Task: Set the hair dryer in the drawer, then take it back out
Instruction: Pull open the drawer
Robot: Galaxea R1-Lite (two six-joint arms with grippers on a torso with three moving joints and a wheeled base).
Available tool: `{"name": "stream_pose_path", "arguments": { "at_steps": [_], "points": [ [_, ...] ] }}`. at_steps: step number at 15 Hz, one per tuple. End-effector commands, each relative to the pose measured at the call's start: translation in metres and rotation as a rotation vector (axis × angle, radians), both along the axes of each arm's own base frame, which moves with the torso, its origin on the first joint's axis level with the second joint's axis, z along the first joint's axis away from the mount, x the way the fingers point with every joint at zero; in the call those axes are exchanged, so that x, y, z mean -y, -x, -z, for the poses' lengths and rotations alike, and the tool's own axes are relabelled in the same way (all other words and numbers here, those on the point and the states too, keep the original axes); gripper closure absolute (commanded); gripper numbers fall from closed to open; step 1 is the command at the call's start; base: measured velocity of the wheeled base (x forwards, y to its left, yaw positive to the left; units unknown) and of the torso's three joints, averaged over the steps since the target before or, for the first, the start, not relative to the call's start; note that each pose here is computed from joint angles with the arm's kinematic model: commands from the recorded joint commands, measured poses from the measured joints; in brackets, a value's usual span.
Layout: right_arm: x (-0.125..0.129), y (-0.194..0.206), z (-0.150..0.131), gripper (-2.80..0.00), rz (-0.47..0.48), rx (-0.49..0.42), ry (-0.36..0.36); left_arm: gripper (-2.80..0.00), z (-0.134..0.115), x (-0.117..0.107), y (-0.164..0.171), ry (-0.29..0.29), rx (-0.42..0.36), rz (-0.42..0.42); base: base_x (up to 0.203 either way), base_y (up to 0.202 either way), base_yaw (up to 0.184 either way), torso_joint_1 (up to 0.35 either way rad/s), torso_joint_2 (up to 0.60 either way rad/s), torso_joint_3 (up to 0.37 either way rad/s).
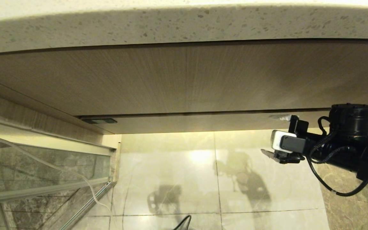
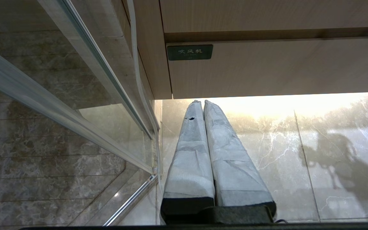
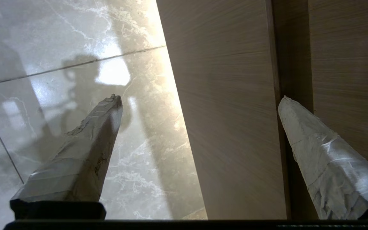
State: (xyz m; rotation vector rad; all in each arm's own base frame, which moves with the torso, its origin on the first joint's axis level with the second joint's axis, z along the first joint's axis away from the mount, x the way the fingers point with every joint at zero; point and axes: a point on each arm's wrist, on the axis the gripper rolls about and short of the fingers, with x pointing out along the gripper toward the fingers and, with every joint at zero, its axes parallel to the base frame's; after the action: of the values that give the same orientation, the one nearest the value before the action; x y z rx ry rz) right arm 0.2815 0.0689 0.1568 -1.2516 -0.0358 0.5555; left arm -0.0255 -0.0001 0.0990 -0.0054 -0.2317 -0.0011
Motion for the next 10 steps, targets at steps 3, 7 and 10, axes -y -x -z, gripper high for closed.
{"name": "stream_pose_path", "arguments": {
  "at_steps": [3,7,10],
  "points": [
    [-0.002,-0.008,0.003,-2.8,0.002,0.016,-0.015,0.0,0.011,0.0,-0.004,0.0,-0.039,0.0,0.0,0.0,0.0,0.0,0.0,0.0],
    [-0.003,-0.013,0.002,-2.8,0.004,0.029,-0.021,0.0,0.011,0.0,-0.004,0.0,-0.039,0.0,0.0,0.0,0.0,0.0,0.0,0.0],
    [-0.004,-0.017,0.003,-2.8,0.007,0.028,-0.033,0.0,0.011,0.0,-0.004,0.0,-0.039,0.0,0.0,0.0,0.0,0.0,0.0,0.0]
  ]
}}
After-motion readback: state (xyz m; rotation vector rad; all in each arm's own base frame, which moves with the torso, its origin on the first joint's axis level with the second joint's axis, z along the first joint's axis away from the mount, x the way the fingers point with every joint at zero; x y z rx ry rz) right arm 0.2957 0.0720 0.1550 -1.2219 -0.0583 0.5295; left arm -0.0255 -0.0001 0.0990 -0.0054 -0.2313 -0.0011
